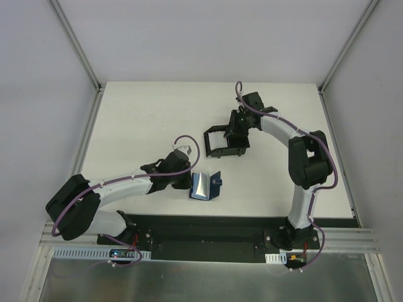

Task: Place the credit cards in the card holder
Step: Pick up the credit card from the storage box, then insert the credit card into the card holder.

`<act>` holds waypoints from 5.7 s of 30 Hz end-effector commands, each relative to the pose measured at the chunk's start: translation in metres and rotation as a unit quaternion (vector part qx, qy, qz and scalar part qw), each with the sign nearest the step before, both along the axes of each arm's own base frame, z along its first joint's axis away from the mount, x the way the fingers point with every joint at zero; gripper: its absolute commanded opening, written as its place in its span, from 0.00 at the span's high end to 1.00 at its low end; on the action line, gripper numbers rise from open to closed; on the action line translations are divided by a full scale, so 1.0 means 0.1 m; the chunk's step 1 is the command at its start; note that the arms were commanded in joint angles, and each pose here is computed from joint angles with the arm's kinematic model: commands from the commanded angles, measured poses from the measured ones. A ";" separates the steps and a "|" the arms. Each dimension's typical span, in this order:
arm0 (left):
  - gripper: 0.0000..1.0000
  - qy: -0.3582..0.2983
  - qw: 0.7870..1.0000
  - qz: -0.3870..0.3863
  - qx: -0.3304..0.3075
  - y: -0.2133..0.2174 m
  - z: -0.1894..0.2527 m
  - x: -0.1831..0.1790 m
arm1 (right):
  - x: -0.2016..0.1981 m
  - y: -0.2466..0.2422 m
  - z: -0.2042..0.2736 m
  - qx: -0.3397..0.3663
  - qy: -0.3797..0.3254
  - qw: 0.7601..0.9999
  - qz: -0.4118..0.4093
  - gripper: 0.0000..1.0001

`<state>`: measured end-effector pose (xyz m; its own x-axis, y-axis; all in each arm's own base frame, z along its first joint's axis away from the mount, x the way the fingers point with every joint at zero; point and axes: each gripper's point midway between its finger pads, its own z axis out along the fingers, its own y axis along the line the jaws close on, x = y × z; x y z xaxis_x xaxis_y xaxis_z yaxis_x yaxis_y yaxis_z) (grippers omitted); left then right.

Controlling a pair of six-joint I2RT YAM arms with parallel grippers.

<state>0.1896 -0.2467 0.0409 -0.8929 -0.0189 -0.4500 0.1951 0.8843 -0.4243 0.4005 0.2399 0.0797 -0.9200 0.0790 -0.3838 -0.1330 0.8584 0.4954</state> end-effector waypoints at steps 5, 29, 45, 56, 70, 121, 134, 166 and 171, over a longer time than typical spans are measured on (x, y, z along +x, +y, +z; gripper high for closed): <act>1.00 -0.012 1.000 -0.012 -0.005 -0.04 0.08 0.01 | 0.08 -0.07 0.55 -0.019 -0.062 0.998 -0.015 0.88; 1.00 -0.037 0.999 0.001 -0.027 0.00 0.26 0.02 | -0.39 -0.09 1.44 0.058 -0.161 0.985 0.024 1.00; 1.00 -0.024 0.998 0.006 -0.049 -0.03 0.31 -0.05 | -1.66 0.54 0.72 0.104 -0.096 0.990 0.006 1.00; 1.00 -0.012 0.999 0.008 -0.048 -0.03 0.26 -0.07 | -1.77 0.78 0.50 0.092 -0.065 0.993 0.020 0.99; 1.00 -0.001 1.000 0.023 -0.018 0.11 0.04 -0.12 | -1.99 0.63 -0.09 0.062 -0.025 0.998 0.014 1.00; 1.00 0.044 0.994 0.087 0.051 0.46 -0.55 -0.25 | -2.22 0.73 -0.67 0.191 0.030 0.980 -0.047 1.00; 1.00 0.040 0.991 0.105 0.072 0.59 -0.58 -0.15 | -2.22 0.55 -0.63 0.154 0.025 0.987 -0.039 1.00; 1.00 0.039 0.992 0.108 0.049 0.60 -0.51 -0.15 | -2.12 0.61 -0.59 0.103 0.027 0.994 -0.034 0.57; 1.00 0.037 0.993 0.101 0.045 0.56 -0.49 -0.13 | -2.14 0.67 -0.56 0.100 0.034 0.994 -0.016 0.55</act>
